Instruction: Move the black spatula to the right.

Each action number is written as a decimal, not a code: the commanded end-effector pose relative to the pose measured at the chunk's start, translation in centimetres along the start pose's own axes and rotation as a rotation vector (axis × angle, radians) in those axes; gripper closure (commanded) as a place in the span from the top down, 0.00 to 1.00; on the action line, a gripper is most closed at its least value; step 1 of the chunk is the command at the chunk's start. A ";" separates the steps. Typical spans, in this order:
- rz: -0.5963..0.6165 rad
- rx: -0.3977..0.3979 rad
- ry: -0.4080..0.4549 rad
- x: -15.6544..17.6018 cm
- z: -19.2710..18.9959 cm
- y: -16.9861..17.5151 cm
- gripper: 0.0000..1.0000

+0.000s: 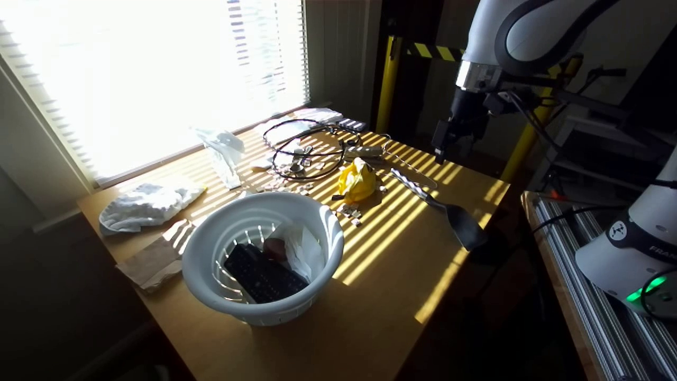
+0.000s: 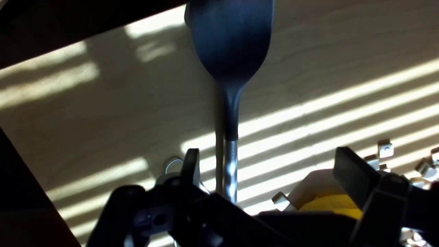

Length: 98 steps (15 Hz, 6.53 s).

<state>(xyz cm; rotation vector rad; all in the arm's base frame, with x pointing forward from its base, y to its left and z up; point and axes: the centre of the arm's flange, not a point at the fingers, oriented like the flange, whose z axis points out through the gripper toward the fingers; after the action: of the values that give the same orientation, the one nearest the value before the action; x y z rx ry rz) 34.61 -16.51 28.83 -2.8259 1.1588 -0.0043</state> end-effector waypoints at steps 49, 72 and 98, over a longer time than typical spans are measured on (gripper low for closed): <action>0.062 0.137 0.159 5.9 0.7 -0.9 0.06; 0.381 0.370 0.490 7.1 -10.7 -6.1 0.06; 0.760 -0.635 1.008 9.1 -10.7 -3.1 0.06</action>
<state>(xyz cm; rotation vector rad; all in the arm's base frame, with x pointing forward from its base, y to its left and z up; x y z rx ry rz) 41.48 -21.19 40.29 -2.5334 2.6217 -1.2442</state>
